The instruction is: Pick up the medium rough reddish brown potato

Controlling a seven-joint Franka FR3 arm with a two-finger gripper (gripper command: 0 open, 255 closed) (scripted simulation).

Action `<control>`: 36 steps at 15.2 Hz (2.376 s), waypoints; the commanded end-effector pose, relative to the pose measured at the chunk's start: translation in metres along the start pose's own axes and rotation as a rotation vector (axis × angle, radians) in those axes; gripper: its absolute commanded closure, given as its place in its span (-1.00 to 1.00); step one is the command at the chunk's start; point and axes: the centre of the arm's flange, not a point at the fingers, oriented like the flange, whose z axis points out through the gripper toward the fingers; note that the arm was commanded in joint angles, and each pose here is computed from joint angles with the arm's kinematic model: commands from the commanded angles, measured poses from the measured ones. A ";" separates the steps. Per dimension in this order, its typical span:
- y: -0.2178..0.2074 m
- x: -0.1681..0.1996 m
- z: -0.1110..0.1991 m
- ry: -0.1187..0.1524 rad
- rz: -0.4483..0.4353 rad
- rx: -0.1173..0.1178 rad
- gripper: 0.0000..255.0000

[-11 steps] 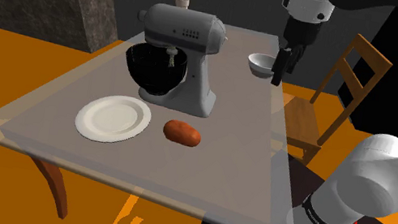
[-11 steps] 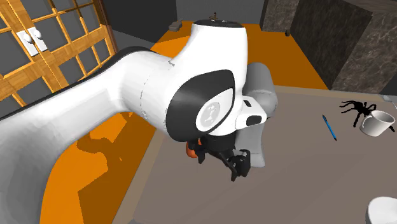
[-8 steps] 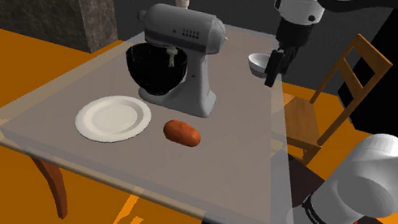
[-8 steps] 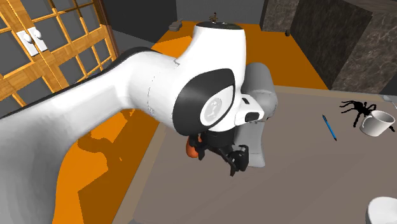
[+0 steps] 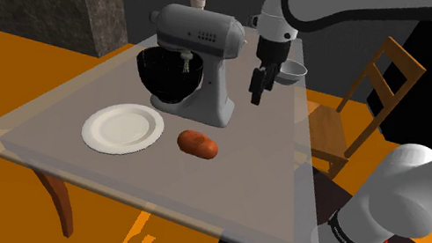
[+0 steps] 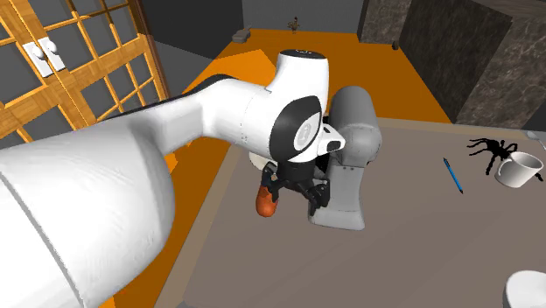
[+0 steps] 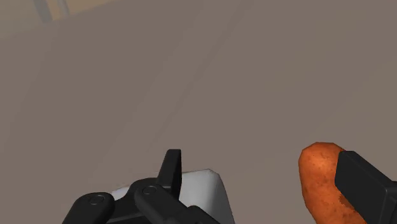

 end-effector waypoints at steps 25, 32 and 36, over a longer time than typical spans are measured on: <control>-0.129 0.164 0.140 -0.069 -0.295 0.074 -1.00; -0.129 0.164 0.140 -0.069 -0.295 0.075 1.00; -0.129 0.164 0.140 -0.069 -0.295 0.074 1.00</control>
